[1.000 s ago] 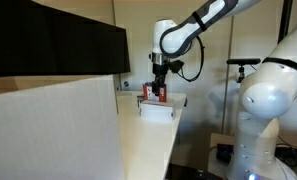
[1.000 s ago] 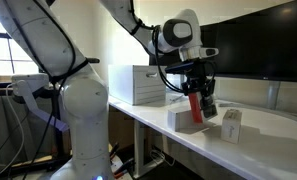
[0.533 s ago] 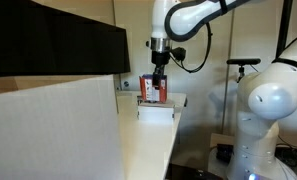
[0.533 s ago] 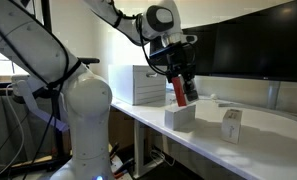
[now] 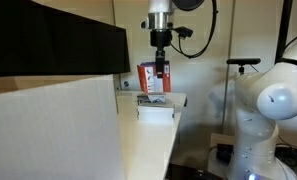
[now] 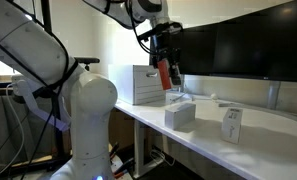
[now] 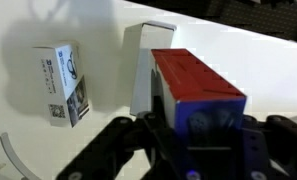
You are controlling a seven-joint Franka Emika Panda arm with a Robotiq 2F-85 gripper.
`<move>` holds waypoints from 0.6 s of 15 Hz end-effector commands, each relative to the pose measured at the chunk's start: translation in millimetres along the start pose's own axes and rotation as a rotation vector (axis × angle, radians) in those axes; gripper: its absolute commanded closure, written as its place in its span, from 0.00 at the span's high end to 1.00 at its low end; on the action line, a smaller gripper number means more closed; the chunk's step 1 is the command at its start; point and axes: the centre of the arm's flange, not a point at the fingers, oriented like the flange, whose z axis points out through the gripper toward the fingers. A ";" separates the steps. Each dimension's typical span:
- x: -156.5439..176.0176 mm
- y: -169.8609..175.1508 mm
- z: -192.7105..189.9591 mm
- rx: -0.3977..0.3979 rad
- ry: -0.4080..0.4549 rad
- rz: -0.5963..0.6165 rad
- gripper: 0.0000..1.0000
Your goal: Pick up the three small boxes from the table and put them in the bigger box.
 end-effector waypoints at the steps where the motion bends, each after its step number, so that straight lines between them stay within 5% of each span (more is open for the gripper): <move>1: 20.3 -7.0 -41.1 0.021 0.035 -0.069 0.19; 9: 68.5 -41.8 -100.0 0.058 0.185 -0.163 0.19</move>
